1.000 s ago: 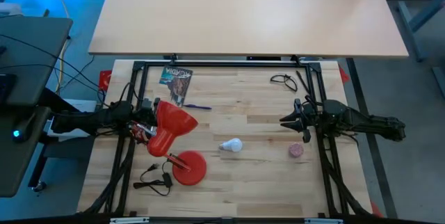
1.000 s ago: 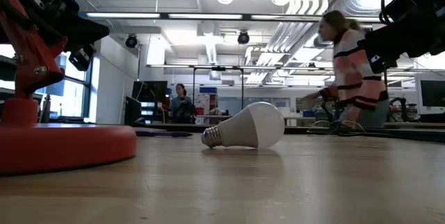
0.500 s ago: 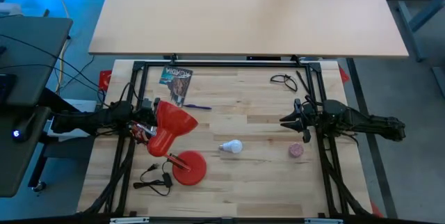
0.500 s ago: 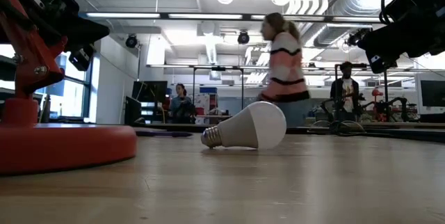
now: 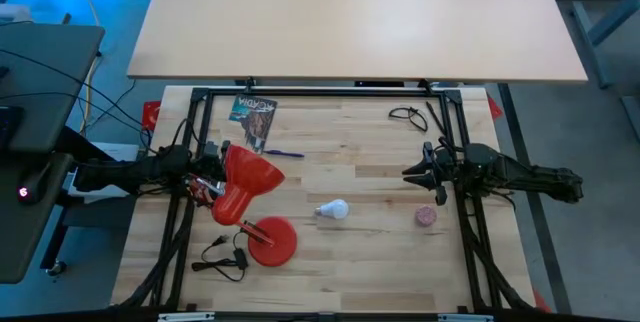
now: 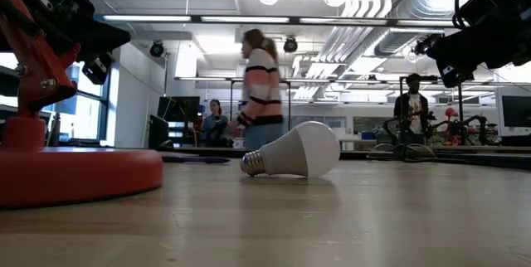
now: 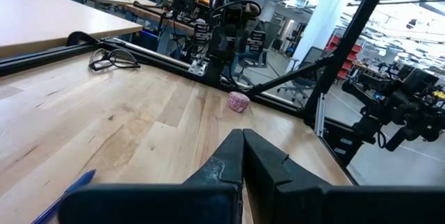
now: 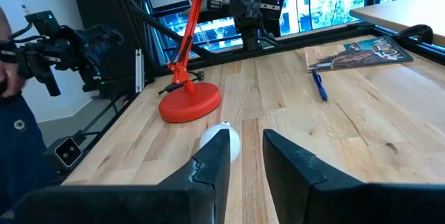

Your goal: Screw lightbulb

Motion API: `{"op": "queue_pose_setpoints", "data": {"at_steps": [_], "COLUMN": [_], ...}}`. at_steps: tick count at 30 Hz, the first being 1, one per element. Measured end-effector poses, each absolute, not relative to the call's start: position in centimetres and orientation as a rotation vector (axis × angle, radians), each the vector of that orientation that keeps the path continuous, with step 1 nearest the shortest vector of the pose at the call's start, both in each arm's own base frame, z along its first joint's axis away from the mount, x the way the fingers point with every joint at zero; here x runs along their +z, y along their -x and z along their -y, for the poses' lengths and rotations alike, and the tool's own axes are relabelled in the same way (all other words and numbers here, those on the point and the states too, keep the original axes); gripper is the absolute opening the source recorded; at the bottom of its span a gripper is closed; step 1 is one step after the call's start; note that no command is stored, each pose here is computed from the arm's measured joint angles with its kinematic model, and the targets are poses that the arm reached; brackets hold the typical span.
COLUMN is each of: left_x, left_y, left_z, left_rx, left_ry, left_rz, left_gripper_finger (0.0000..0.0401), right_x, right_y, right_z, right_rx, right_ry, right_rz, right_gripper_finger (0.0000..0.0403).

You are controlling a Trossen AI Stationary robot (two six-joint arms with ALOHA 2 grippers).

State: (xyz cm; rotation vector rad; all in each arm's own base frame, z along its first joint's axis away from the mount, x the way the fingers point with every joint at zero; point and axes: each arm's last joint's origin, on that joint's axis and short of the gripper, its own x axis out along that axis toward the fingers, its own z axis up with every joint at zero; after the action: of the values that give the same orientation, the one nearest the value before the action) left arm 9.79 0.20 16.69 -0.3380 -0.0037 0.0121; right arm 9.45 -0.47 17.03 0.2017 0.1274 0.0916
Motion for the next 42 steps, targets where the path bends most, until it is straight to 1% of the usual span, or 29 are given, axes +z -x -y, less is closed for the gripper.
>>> {"op": "queue_pose_setpoints", "data": {"at_steps": [12, 14, 16, 19, 22, 25, 29, 32, 36, 39, 42], "left_x": [16.7, 16.9, 17.7, 19.9, 21.7, 22.6, 23.8, 25.2, 28.3, 31.1, 33.9], "left_y": [-9.8, -9.8, -9.7, -9.2, -8.3, -7.9, -8.9, -9.7, -10.6, -11.5, -11.9], "left_z": [-0.2, -0.2, -0.4, -0.7, -1.2, -1.5, -1.4, -1.5, -1.6, -1.7, -1.7], "left_rx": [0.012, 0.027, 0.05, 0.087, 0.179, 0.228, 0.157, 0.148, 0.2, 0.265, 0.345], "left_ry": [0.338, 0.35, 0.446, 0.644, 0.743, 0.791, 0.884, 0.947, 0.858, 0.777, 0.709], "left_rz": [0.004, 0.029, 0.127, 0.391, 0.655, 0.798, 0.78, 0.769, 0.756, 0.653, 0.523], "left_gripper_finger": [0.0, 0.0, 0.0, 0.0, 0.0, 0.0, 0.0, 0.0, 0.0, 0.0, 0.0], "right_x": [17.0, 17.0, 17.0, 17.0, 17.0, 17.0, 17.0, 17.0, 17.0, 17.0, 17.1], "right_y": [-9.5, -9.5, -9.5, -9.5, -9.5, -9.5, -9.5, -9.5, -9.5, -9.5, -9.5], "right_z": [0.5, 0.5, 0.5, 0.5, 0.5, 0.5, 0.5, 0.5, 0.5, 0.5, 0.8], "right_rx": [0.091, 0.092, 0.092, 0.092, 0.092, 0.092, 0.092, 0.091, 0.092, 0.089, -0.003], "right_ry": [-0.202, -0.201, -0.201, -0.202, -0.202, -0.202, -0.202, -0.202, -0.202, -0.199, -0.152], "right_rz": [-0.128, -0.128, -0.128, -0.128, -0.128, -0.128, -0.128, -0.128, -0.128, -0.127, -0.116], "right_gripper_finger": [0.0078, 0.0078, 0.0078, 0.0078, 0.0078, 0.0078, 0.0078, 0.0078, 0.0078, 0.0078, 0.0078]}}
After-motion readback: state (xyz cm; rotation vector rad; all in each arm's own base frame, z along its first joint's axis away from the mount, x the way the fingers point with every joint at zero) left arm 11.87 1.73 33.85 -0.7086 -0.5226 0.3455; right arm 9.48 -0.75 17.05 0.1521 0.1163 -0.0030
